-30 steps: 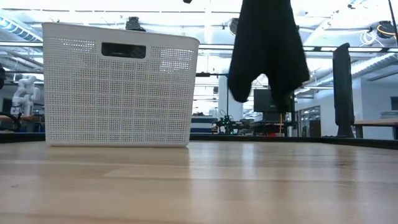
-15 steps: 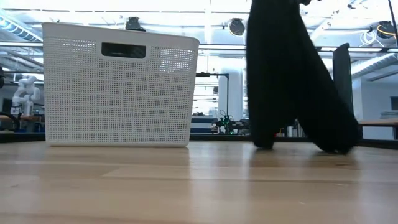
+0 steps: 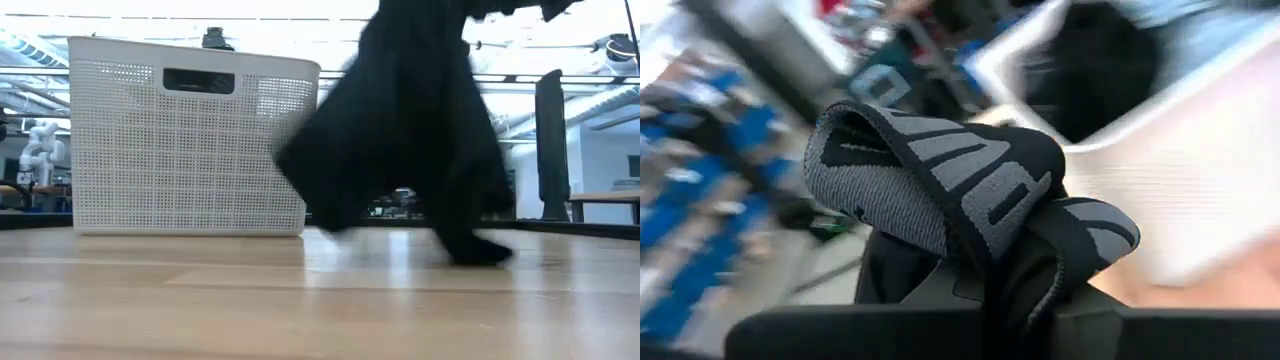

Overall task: Sort clothes
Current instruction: Put the black shorts into the white laundry organizer, then adjust the white laundry organizer

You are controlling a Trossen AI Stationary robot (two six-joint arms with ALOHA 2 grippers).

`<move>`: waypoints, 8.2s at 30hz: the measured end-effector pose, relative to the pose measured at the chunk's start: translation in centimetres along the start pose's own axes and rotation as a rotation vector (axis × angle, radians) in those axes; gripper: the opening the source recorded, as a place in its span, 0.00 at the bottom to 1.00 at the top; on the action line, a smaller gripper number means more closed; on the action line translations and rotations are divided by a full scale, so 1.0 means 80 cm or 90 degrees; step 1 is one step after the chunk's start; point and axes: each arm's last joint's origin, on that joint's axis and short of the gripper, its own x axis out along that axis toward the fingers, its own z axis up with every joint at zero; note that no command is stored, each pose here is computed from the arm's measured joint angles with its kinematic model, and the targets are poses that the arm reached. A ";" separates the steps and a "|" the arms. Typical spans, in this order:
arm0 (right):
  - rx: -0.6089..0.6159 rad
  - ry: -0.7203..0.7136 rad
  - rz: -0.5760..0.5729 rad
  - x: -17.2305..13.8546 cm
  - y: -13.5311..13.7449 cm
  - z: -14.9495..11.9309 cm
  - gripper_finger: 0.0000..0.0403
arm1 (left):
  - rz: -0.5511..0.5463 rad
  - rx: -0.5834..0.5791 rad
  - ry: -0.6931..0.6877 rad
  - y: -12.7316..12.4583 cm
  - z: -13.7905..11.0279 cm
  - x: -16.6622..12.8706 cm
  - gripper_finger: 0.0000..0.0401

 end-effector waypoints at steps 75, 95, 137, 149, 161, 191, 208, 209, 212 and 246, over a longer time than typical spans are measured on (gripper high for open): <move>0.018 0.264 -0.388 0.001 -0.049 -0.071 0.63 | -0.015 0.036 -0.039 -0.005 0.007 0.000 0.24; 0.426 0.136 -0.516 0.019 -0.033 -0.112 0.63 | -0.099 0.056 -0.025 -0.010 0.006 -0.003 0.24; 0.141 0.223 -0.629 0.082 -0.048 -0.045 0.02 | 0.025 0.099 -0.019 -0.007 0.011 -0.102 0.24; -0.054 -0.039 -0.584 0.046 0.018 0.155 0.02 | 0.099 0.102 -0.015 -0.004 0.008 -0.135 0.24; -0.146 -0.113 -0.468 0.152 -0.056 0.256 0.02 | 0.088 0.096 0.009 -0.006 0.003 -0.132 0.24; -0.086 0.178 -0.349 0.326 -0.170 0.143 0.04 | 0.088 0.077 0.031 -0.016 -0.004 -0.133 0.24; -0.180 0.140 -0.286 0.303 -0.129 0.181 0.35 | 0.117 0.075 0.000 -0.014 0.000 -0.150 0.24; -0.183 0.137 -0.285 0.301 -0.126 0.183 0.38 | 0.120 0.075 -0.006 -0.014 0.001 -0.153 0.24; -0.193 0.114 -0.277 0.289 -0.113 0.196 0.49 | 0.133 0.073 -0.021 -0.013 0.002 -0.164 0.24; -0.274 0.282 -0.116 0.174 0.085 0.183 0.65 | 0.401 -0.030 0.294 0.195 -0.039 -0.103 0.24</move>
